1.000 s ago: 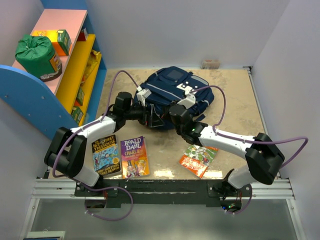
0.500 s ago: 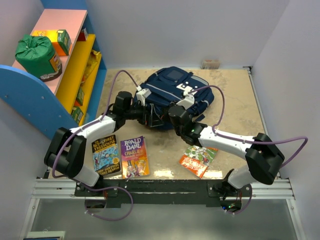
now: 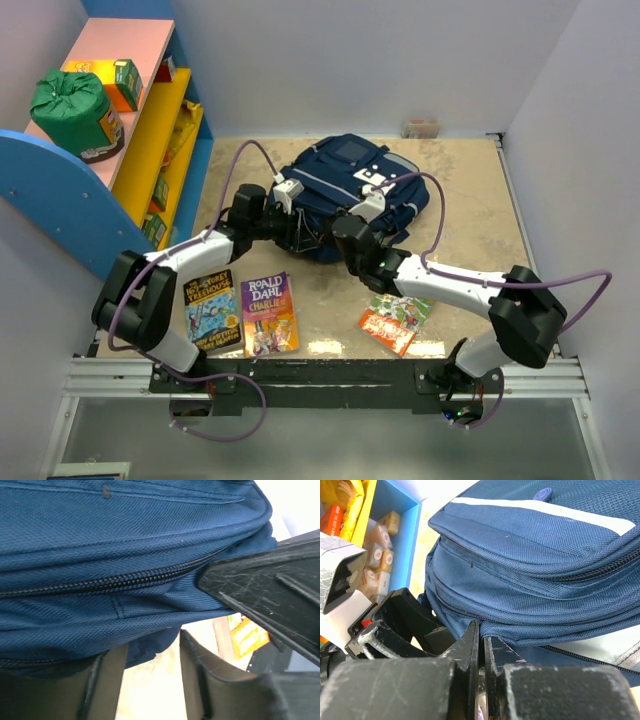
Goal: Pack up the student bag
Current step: Unzip the student bag at the center of the board.
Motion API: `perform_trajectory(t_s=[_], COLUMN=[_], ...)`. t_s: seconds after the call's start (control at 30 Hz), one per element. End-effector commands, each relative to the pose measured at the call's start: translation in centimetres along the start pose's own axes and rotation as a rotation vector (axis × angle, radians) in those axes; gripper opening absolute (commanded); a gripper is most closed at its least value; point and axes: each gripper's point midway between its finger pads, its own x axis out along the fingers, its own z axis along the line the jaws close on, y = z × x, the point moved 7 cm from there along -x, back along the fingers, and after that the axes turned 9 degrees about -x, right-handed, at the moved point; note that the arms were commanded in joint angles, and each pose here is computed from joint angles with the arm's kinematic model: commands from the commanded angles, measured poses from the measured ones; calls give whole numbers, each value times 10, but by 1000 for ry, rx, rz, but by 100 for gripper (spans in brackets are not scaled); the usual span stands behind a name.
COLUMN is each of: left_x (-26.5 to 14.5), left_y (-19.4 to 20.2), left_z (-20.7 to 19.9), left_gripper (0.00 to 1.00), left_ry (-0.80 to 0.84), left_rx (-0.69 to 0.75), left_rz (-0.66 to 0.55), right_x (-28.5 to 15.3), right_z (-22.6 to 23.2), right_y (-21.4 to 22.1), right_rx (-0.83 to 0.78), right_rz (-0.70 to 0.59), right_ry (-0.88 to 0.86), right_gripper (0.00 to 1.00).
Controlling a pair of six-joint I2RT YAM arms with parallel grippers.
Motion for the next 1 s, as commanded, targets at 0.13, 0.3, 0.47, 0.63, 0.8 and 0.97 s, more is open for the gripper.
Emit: perform_trajectory(t_s=[0.13, 0.3, 0.47, 0.63, 0.8, 0.97], left_x=[-21, -23, -25, -34, -41, -39], left_y=[-50, -64, -67, -69, -77, -71], left_z=[28, 19, 18, 21, 14, 14], left_gripper=[48, 50, 54, 56, 39, 2], left_ry=[-325, -382, -432, -503, -506, -472], left_rx=[199, 238, 262, 277, 311, 332], left_rz=[-215, -249, -265, -289, -315, -301], right_x=[-35, -39, -41, -44, -43, -43], right_z=[74, 84, 88, 89, 87, 89], right_y=[-52, -45, -37, -34, -25, -26], right_rx=[192, 179, 174, 171, 177, 190], right_rz=[-113, -92, -73, -65, -45, -44], right_ry=[-285, -297, -300, -299, -287, -289], right_gripper=[0, 0, 0, 0, 0, 0])
